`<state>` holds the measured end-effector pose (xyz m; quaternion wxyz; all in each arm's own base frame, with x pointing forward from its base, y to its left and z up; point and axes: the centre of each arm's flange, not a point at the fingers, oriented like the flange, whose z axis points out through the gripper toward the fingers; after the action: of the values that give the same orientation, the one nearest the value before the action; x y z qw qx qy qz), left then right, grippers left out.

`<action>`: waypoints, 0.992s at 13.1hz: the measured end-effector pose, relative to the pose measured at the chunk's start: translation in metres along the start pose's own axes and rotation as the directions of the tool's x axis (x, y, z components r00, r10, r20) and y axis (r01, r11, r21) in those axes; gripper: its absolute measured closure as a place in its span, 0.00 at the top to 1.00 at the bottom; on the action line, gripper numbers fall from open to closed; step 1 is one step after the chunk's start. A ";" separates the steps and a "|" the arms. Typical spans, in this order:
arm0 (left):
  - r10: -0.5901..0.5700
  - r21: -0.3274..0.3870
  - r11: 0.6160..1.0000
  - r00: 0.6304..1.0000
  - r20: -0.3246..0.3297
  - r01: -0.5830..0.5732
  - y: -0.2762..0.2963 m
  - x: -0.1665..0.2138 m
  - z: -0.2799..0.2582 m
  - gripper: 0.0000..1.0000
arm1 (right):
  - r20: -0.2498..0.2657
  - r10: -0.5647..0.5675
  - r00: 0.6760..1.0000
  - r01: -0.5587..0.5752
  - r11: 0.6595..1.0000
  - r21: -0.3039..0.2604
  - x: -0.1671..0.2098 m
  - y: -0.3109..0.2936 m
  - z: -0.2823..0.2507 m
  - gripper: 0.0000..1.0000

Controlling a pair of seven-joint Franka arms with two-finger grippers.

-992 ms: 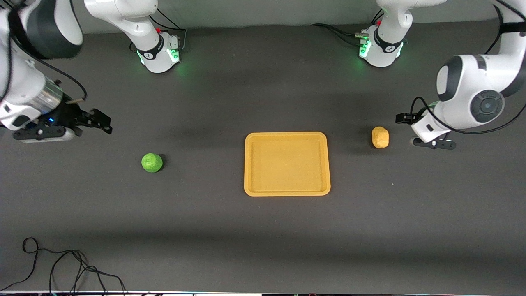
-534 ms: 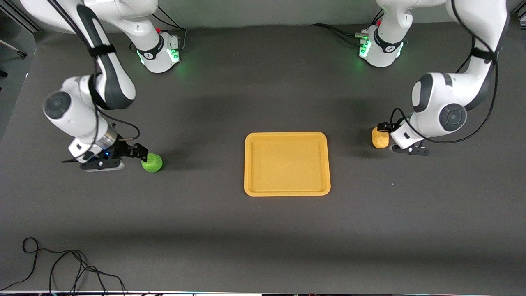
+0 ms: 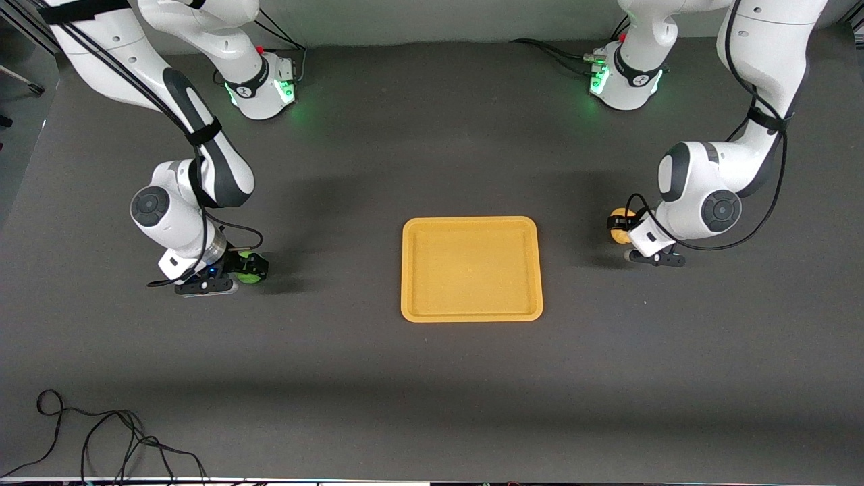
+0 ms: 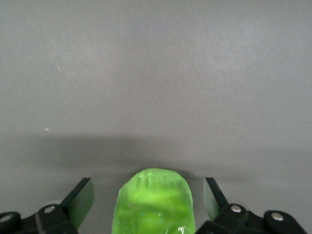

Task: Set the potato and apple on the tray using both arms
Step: 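Reach the right gripper to the apple while the left gripper reaches the potato, then carry the potato onto the tray with the left gripper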

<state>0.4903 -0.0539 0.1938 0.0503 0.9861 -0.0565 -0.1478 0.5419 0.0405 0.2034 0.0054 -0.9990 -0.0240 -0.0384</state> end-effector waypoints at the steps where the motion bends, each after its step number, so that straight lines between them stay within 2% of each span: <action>1: 0.001 -0.008 1.000 1.000 0.025 -0.001 0.002 0.002 -0.015 0.57 | 0.015 0.000 1.000 0.000 1.000 0.000 -0.005 0.000 0.006 1.00; 3: -0.017 -0.024 1.000 0.999 0.051 0.019 0.017 0.009 -0.073 0.57 | 0.037 0.000 0.999 0.000 1.000 -0.001 -0.013 0.001 0.013 1.00; 4: -0.042 -0.022 0.999 0.999 0.024 0.042 0.036 0.017 -0.103 0.57 | 0.048 0.001 0.999 0.000 1.000 -0.001 -0.015 0.001 0.015 0.93; 6: -0.098 -0.023 0.995 0.994 -0.036 0.098 0.096 0.034 -0.137 0.57 | 0.070 0.001 0.998 -0.001 1.000 -0.001 -0.017 0.001 0.014 0.71; 7: -0.128 -0.031 0.991 0.990 -0.053 0.126 0.133 0.042 -0.143 0.57 | 0.081 0.001 0.997 0.000 1.000 -0.001 -0.016 0.001 0.011 0.70; 10: -0.192 -0.039 0.981 0.979 -0.062 0.190 0.224 0.066 -0.133 0.57 | 0.108 -0.001 0.994 0.001 1.000 0.001 0.007 -0.001 -0.034 0.70; 13: -0.197 -0.026 0.980 0.980 -0.034 0.196 0.265 0.089 -0.087 0.57 | 0.164 -0.004 0.986 0.004 1.000 0.006 0.045 -0.003 -0.134 0.70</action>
<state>0.5755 -0.3200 0.2820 0.0477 0.9888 0.0437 -0.1347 0.5763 0.0442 0.3400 0.0060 -0.9987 -0.0265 0.0438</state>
